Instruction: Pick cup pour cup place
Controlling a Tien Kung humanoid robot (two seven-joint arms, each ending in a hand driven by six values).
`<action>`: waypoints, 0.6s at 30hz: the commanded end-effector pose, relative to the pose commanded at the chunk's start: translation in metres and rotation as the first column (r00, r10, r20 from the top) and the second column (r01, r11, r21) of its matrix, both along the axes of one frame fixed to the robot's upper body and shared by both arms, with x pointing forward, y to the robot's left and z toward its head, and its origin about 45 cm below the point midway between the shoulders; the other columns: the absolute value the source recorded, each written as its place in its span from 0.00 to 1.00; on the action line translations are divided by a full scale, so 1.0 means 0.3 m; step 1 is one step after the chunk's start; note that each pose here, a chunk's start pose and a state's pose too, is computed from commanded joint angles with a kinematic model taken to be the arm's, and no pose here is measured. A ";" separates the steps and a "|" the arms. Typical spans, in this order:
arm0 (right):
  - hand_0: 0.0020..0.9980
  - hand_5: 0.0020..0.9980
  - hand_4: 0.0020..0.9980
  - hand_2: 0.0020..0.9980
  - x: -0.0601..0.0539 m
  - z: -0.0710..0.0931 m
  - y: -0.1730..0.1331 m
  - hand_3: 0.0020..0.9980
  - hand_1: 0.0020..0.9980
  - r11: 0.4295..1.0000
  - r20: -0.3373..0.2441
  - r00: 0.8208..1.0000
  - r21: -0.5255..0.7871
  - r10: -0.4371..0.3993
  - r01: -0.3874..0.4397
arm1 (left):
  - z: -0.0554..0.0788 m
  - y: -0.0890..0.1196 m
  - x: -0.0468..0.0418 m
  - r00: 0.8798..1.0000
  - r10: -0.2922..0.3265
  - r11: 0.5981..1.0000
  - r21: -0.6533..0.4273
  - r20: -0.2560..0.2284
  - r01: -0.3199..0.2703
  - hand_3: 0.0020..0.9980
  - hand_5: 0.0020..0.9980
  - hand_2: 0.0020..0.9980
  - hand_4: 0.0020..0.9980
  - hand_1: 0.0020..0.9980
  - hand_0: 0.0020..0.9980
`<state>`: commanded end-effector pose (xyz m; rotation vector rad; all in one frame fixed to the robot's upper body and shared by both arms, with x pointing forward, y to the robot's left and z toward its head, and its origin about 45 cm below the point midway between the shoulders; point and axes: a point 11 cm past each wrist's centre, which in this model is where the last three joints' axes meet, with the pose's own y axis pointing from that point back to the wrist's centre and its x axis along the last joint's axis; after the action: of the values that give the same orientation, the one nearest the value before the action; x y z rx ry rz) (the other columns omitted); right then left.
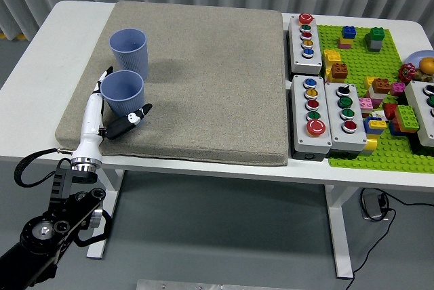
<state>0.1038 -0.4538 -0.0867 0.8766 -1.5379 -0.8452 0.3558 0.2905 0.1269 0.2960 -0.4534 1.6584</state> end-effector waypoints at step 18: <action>0.69 0.17 0.00 0.58 0.001 0.000 0.000 0.58 0.64 1.000 0.001 1.000 0.001 -0.002 0.002 | 0.000 0.033 -0.007 1.000 0.023 1.000 0.002 -0.005 -0.023 1.00 0.37 1.00 1.00 0.92 0.87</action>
<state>0.1040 -0.4537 -0.0866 0.8763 -1.5398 -0.8471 0.3539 0.3005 0.1270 0.3074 -0.4494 1.6795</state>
